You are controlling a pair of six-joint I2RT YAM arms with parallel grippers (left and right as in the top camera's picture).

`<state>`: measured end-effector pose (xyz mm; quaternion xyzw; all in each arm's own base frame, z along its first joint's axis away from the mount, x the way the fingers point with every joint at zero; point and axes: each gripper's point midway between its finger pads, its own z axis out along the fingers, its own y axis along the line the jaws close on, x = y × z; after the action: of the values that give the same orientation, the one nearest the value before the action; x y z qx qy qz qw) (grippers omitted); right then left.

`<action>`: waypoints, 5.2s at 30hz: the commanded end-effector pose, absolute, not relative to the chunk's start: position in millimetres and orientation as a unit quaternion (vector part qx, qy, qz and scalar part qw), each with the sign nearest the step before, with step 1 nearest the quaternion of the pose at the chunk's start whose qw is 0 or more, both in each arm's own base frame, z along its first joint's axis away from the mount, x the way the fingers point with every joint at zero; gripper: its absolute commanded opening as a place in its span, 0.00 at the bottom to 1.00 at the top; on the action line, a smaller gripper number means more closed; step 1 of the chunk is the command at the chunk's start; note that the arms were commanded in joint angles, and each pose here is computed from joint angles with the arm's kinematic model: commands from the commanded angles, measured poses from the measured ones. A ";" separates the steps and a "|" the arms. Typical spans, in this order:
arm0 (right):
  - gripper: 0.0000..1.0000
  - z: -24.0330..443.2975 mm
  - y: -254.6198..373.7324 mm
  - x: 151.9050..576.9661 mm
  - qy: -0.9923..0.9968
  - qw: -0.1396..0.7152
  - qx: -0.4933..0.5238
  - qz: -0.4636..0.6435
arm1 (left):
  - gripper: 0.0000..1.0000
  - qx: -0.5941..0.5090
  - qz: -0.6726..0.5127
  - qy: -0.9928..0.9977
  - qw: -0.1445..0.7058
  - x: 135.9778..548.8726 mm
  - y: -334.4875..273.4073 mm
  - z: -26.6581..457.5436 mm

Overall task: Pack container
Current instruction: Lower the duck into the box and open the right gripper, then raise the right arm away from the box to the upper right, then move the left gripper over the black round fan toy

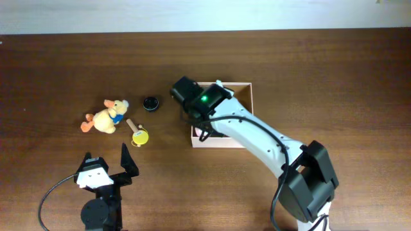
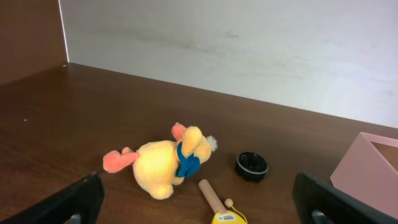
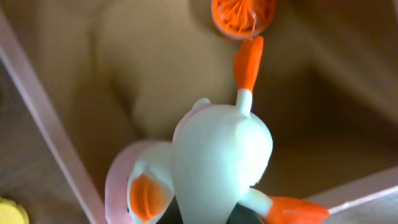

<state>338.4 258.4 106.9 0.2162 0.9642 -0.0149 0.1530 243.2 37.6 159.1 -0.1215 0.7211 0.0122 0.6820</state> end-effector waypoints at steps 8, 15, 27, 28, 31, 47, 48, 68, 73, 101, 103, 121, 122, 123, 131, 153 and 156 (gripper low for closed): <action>0.04 89.6 253.0 318.9 0.963 0.131 0.235 -0.035 | 0.99 -0.115 0.017 0.723 0.681 242.9 37.8 158.3; 0.20 88.3 252.7 318.1 0.963 0.129 0.234 -0.036 | 0.99 -0.115 0.017 0.723 0.681 242.9 37.8 158.2; 0.28 88.9 254.2 321.9 0.962 0.137 0.236 -0.031 | 0.99 -0.115 0.017 0.723 0.681 242.9 37.8 158.3; 0.29 89.0 254.0 322.1 0.962 0.137 0.236 -0.032 | 0.99 -0.115 0.017 0.723 0.681 242.9 37.8 158.2; 0.33 89.1 253.8 322.3 0.961 0.138 0.236 -0.032 | 0.99 -0.115 0.017 0.723 0.681 242.9 37.8 158.3; 0.51 89.6 254.4 325.1 0.960 0.143 0.237 -0.029 | 0.99 -0.115 0.017 0.723 0.681 242.9 37.8 158.2; 0.51 89.9 254.6 326.1 0.960 0.144 0.238 -0.028 | 0.99 -0.115 0.017 0.723 0.681 242.9 37.8 158.2; 0.72 237.8 87.6 462.8 0.884 0.328 0.330 -0.056 | 0.99 -0.115 0.017 0.723 0.681 242.9 37.8 158.2; 0.81 234.7 -0.2 472.2 0.850 0.318 0.411 -0.088 | 0.99 -0.115 0.017 0.723 0.681 242.9 37.8 158.2; 0.99 227.1 -89.3 497.9 0.932 0.293 0.201 -0.072 | 0.99 -0.115 0.017 0.723 0.681 242.9 37.8 158.2; 0.99 226.3 -88.7 497.3 0.933 0.291 0.199 -0.071 | 0.99 -0.115 0.017 0.723 0.681 242.9 37.8 158.2; 0.99 226.1 -88.7 497.4 0.933 0.291 0.199 -0.071 | 0.99 -0.068 -0.040 0.781 0.620 268.5 12.9 226.5; 0.99 226.1 -88.7 497.4 0.933 0.291 0.199 -0.071 | 0.99 -0.069 -0.041 0.789 0.609 277.1 13.3 233.1; 0.99 226.1 -88.7 497.4 0.933 0.291 0.199 -0.071 | 0.99 -0.067 -0.045 0.799 0.596 286.9 12.2 238.6; 0.99 226.1 -88.7 497.4 0.933 0.291 0.199 -0.071 | 0.99 -0.036 -0.138 0.887 0.439 371.0 -16.1 248.8; 0.99 226.1 -88.7 497.4 0.933 0.291 0.199 -0.071 | 0.99 -0.031 -0.189 0.947 0.257 450.7 -53.4 131.8; 0.99 226.1 -88.7 497.4 0.933 0.291 0.199 -0.071 | 0.99 -0.014 -0.137 0.962 0.237 449.3 -62.2 108.0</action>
<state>495.7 -87.1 224.6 0.1993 0.9338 -0.0709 0.2885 445.6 -60.1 125.1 -0.0357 0.9479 -0.2040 0.2421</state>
